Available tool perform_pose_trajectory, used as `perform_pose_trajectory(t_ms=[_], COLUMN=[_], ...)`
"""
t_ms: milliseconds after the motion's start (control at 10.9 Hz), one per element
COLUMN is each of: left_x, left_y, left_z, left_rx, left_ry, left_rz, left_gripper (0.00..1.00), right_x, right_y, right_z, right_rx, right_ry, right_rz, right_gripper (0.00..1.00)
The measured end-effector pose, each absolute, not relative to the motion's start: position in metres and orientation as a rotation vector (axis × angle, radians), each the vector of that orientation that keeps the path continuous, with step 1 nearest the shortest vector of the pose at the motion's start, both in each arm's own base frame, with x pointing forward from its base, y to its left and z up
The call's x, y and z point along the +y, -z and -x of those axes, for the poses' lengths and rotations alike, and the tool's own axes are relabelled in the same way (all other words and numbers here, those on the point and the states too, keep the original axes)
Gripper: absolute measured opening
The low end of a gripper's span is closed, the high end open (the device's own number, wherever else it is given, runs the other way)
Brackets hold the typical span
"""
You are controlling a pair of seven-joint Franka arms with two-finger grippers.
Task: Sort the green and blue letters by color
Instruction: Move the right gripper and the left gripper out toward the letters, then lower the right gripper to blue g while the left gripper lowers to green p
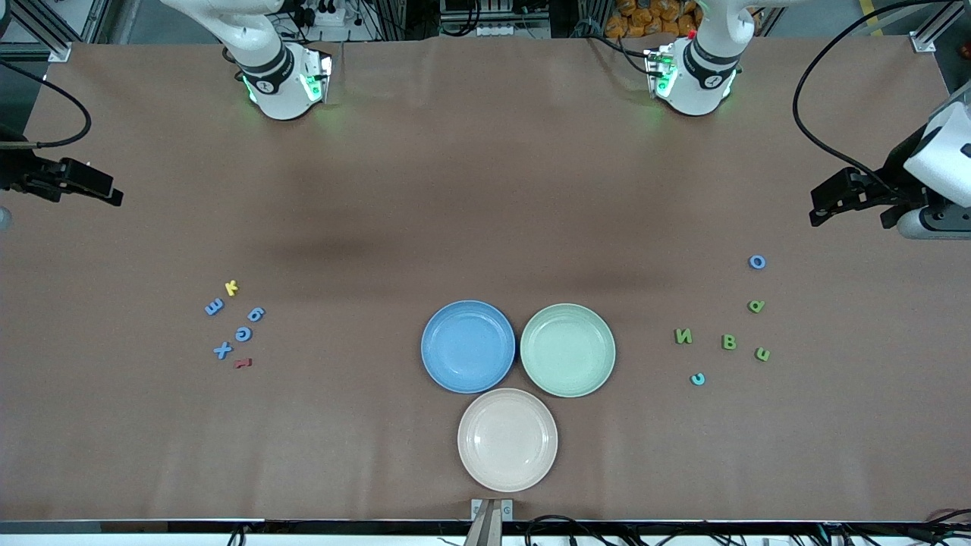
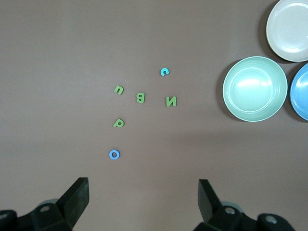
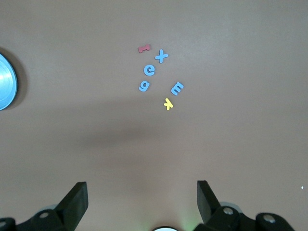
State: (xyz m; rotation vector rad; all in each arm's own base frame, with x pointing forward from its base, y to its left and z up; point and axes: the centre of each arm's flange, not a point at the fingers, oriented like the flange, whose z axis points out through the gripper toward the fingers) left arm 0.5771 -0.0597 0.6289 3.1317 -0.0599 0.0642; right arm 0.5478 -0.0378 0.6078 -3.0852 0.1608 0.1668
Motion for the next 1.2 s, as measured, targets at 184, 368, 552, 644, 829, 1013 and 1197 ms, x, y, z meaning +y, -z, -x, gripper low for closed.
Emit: perform_pose_trajectory(t_ms=[184, 368, 552, 644, 829, 1013, 1197], left_x=[-0.060, -0.060, -0.058, -0.058, -0.057, -0.050, -0.029], left_y=[-0.629, -0.628, -0.621, -0.614, -0.594, -0.563, -0.520], left_z=[-0.577, -0.577, -0.579, -0.582, -0.593, -0.607, -0.618], left_rx=[-0.061, -0.061, -0.056, -0.055, -0.051, -0.059, -0.193], left_ry=[-0.064, -0.062, -0.042, -0.021, -0.010, -0.017, -0.042], left_rz=[-3.132, -3.132, -3.133, -3.133, -3.132, -3.153, -3.150], left_gripper=[1.00, 1.00, 1.00, 1.00, 1.00, 1.00, 1.00], right_x=[-0.038, -0.038, -0.038, -0.038, -0.039, -0.032, -0.026], right_y=[-0.607, -0.606, -0.604, -0.596, -0.564, -0.522, -0.485], right_z=[-0.548, -0.548, -0.550, -0.553, -0.563, -0.575, -0.588], right_rx=[0.161, 0.161, 0.161, 0.162, 0.166, 0.154, 0.151], right_ry=[-0.169, -0.171, -0.177, -0.182, -0.168, -0.129, -0.126], right_rz=[3.085, 3.085, 3.084, 3.084, 3.084, 3.088, 3.088], right_gripper=[1.00, 1.00, 1.00, 1.00, 1.00, 1.00, 1.00])
